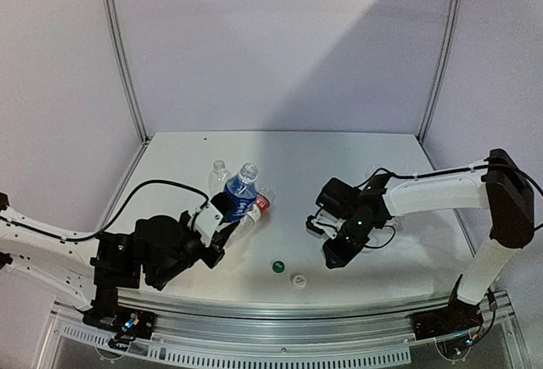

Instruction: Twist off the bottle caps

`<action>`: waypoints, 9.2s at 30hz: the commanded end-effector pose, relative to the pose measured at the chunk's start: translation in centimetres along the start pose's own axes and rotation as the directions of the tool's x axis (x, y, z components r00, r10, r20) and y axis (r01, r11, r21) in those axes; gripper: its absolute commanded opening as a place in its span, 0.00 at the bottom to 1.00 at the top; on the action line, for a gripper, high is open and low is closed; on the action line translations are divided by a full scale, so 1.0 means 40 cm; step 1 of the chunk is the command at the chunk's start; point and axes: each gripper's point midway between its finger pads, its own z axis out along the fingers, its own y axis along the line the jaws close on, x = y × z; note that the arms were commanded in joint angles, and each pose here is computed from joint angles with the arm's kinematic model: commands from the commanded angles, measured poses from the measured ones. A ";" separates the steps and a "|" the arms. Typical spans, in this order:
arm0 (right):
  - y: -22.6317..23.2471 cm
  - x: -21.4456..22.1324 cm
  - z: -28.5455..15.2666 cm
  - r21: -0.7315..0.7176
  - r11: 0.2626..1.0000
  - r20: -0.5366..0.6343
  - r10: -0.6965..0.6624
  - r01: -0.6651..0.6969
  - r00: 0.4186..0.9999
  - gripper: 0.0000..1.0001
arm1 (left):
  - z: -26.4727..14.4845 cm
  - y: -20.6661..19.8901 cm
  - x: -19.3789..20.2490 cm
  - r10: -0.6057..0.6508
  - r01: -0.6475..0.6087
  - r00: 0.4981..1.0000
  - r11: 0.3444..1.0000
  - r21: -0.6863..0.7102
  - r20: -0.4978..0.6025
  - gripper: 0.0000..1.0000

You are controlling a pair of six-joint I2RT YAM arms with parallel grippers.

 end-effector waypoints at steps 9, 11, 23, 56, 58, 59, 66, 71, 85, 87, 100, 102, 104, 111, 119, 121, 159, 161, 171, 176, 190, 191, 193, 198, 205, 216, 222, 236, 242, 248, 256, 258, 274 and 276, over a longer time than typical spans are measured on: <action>0.029 0.015 0.023 0.009 0.999 -0.023 -0.040 0.040 0.999 0.38 | 0.021 -0.009 0.016 -0.017 0.017 1.000 1.000 0.005 -0.013 0.13; 0.032 0.009 0.009 0.005 0.999 -0.007 -0.043 0.043 0.999 0.41 | 0.022 -0.011 0.016 -0.016 0.016 1.000 1.000 0.008 -0.013 0.13; 0.214 -0.122 -0.274 -0.286 0.907 0.522 -0.123 0.309 0.844 0.60 | 0.027 -0.040 0.021 -0.044 0.045 0.999 0.996 0.081 -0.017 0.16; 0.377 -0.284 -0.575 -0.394 0.776 0.855 0.114 0.492 0.505 0.39 | 0.033 -0.203 0.037 -0.114 0.150 0.988 0.876 0.459 -0.106 0.17; 0.377 -0.282 -0.573 -0.400 0.774 0.852 0.117 0.491 0.510 0.38 | 0.034 -0.203 0.038 -0.113 0.150 0.988 0.876 0.459 -0.107 0.17; 0.377 -0.282 -0.572 -0.401 0.774 0.851 0.116 0.490 0.512 0.38 | 0.034 -0.203 0.038 -0.113 0.150 0.988 0.876 0.459 -0.107 0.17; 0.387 -0.286 -0.539 -0.428 0.764 0.825 0.113 0.483 0.553 0.40 | 0.034 -0.197 0.034 -0.118 0.151 0.988 0.881 0.449 -0.101 0.17; 0.396 -0.292 -0.520 -0.443 0.757 0.812 0.113 0.480 0.572 0.42 | 0.029 -0.189 0.028 -0.124 0.151 0.988 0.884 0.443 -0.091 0.17; 0.366 -0.318 -0.508 -0.376 0.826 0.809 0.072 0.420 0.583 0.00 | 0.044 -0.168 0.035 -0.129 0.162 0.985 0.909 0.385 -0.111 0.71; 0.337 -0.333 -0.510 -0.311 0.873 0.813 0.039 0.375 0.581 0.00 | 0.050 -0.155 0.039 -0.130 0.165 0.984 0.922 0.351 -0.120 0.98; 0.043 -0.491 -0.517 0.058 0.997 0.784 -0.020 -0.041 0.621 0.00 | 0.045 -0.100 0.028 -0.150 0.170 0.984 0.950 0.261 -0.095 0.99; 0.018 -0.516 -0.497 0.078 0.994 0.776 -0.017 -0.071 0.630 0.00 | 0.042 -0.094 0.022 -0.155 0.172 0.984 0.951 0.255 -0.087 0.99; 0.002 -0.541 -0.487 0.105 0.990 0.775 -0.024 -0.092 0.631 0.00 | 0.039 -0.089 0.020 -0.158 0.174 0.984 0.952 0.251 -0.081 0.99; -0.063 -0.604 -0.430 0.137 0.981 0.762 -0.015 -0.138 0.647 0.00 | 0.036 -0.084 0.018 -0.158 0.172 0.985 0.953 0.248 -0.074 0.99; -0.111 -0.638 -0.386 0.107 0.980 0.765 0.026 -0.166 0.644 0.01 | 0.034 -0.086 0.015 -0.160 0.173 0.984 0.951 0.256 -0.072 0.99; -0.111 -0.645 -0.380 0.105 0.981 0.769 0.025 -0.166 0.638 0.02 | 0.033 -0.087 0.015 -0.160 0.173 0.984 0.950 0.258 -0.072 0.99; -0.125 -0.664 -0.376 0.071 0.983 0.761 0.056 -0.169 0.646 0.54 | 0.037 -0.102 0.022 -0.147 0.165 0.985 0.946 0.278 -0.085 0.99; -0.124 -0.663 -0.377 0.072 0.983 0.762 0.056 -0.170 0.645 0.55 | 0.037 -0.102 0.021 -0.148 0.166 0.985 0.946 0.278 -0.085 0.99; -0.127 -0.658 -0.402 0.080 0.981 0.772 0.052 -0.178 0.634 0.62 | 0.035 -0.101 0.018 -0.151 0.168 0.985 0.945 0.281 -0.081 0.99; -0.123 -0.649 -0.434 0.090 0.982 0.776 0.034 -0.164 0.630 0.68 | 0.035 -0.102 0.019 -0.149 0.167 0.985 0.945 0.282 -0.083 0.99; -0.165 -0.544 -0.618 0.174 0.952 0.826 -0.002 -0.252 0.564 0.96 | 0.033 -0.092 0.014 -0.156 0.172 0.984 0.948 0.268 -0.080 0.99; -0.190 -0.526 -0.620 0.194 0.935 0.832 0.003 -0.297 0.554 0.99 | 0.029 -0.087 0.009 -0.162 0.176 0.984 0.948 0.266 -0.073 0.99; -0.243 -0.483 -0.650 0.201 0.899 0.867 0.022 -0.389 0.498 0.99 | 0.022 -0.077 0.002 -0.173 0.183 0.983 0.948 0.259 -0.061 0.99; -0.347 -0.361 -0.651 0.239 0.846 0.856 0.049 -0.477 0.515 0.99 | 0.013 -0.053 -0.005 -0.187 0.192 0.981 0.955 0.227 -0.044 0.99; -0.401 -0.280 -0.530 0.357 0.795 0.723 0.098 -0.491 0.684 0.96 | 0.020 -0.048 0.001 -0.192 0.199 0.980 0.958 0.206 -0.055 0.99; -0.469 -0.224 -0.364 0.330 0.792 0.614 0.233 -0.513 0.754 0.89 | 0.024 -0.056 0.009 -0.177 0.185 0.983 0.959 0.213 -0.058 0.99; -0.490 -0.191 -0.351 0.372 0.757 0.614 0.233 -0.536 0.754 0.89 | 0.027 -0.062 0.011 -0.171 0.180 0.983 0.959 0.220 -0.063 0.99; -0.592 -0.110 -0.187 0.333 0.723 0.459 0.436 -0.605 0.774 0.86 | 0.022 -0.067 0.005 -0.175 0.184 0.983 0.953 0.240 -0.057 0.99; -0.604 -0.105 -0.093 0.350 0.733 0.360 0.469 -0.583 0.806 0.85 | 0.018 -0.067 0.001 -0.182 0.190 0.982 0.951 0.246 -0.053 0.99; -0.623 -0.087 -0.033 0.373 0.722 0.300 0.500 -0.582 0.812 0.75 | 0.011 -0.063 -0.006 -0.191 0.197 0.980 0.948 0.251 -0.045 0.99; -0.583 -0.048 -0.072 0.318 0.732 0.308 0.521 -0.602 0.796 0.44 | 0.012 -0.065 -0.005 -0.187 0.193 0.981 0.948 0.252 -0.045 0.99; -0.550 -0.035 -0.108 0.265 0.747 0.334 0.522 -0.610 0.785 0.41 | 0.015 -0.069 -0.002 -0.174 0.181 0.984 0.950 0.255 -0.048 0.99; -0.102 0.071 -0.291 -0.301 0.906 0.294 0.386 -0.298 0.874 0.31 | 0.009 -0.193 0.035 0.159 -0.180 0.983 0.938 0.297 0.092 0.98; -0.063 0.093 -0.301 -0.331 0.905 0.265 0.361 -0.267 0.894 0.30 | 0.006 -0.211 0.040 0.240 -0.262 0.964 0.926 0.273 0.112 0.98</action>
